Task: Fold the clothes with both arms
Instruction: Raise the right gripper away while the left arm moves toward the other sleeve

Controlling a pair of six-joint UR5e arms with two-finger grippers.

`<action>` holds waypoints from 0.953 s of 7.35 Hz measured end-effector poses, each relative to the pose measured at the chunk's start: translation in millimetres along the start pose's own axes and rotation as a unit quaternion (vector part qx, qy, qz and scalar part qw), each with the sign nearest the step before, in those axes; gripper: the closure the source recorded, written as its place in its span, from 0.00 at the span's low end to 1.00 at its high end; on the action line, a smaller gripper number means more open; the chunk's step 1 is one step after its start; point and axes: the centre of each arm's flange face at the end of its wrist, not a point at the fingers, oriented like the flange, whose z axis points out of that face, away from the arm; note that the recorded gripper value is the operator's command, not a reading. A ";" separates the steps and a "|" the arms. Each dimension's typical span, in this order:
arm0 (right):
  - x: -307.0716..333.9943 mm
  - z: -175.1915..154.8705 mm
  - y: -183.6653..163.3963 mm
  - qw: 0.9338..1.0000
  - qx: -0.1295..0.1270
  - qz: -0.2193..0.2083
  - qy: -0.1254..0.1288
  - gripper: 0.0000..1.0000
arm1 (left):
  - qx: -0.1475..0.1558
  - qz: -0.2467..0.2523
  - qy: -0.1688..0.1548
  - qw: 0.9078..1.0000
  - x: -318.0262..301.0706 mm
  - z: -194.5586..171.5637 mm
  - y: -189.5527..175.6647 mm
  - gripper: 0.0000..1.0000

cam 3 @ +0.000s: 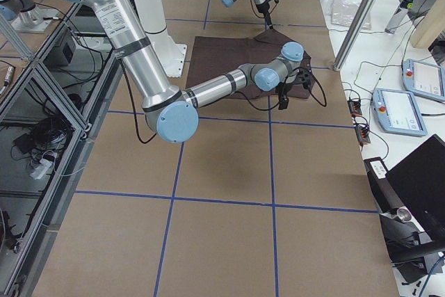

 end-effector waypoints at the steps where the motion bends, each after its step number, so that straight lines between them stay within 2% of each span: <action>1: -0.2 0.4 -0.3 1.000 0.000 0.000 0.000 0.00 | 0.000 -0.001 -0.003 1.000 -1.6 2.3 0.3 0.01; 7: -4.9 4.1 0.0 1.000 -0.002 0.000 0.001 0.00 | 0.013 -0.004 -0.017 1.000 -3.8 26.8 -3.1 0.06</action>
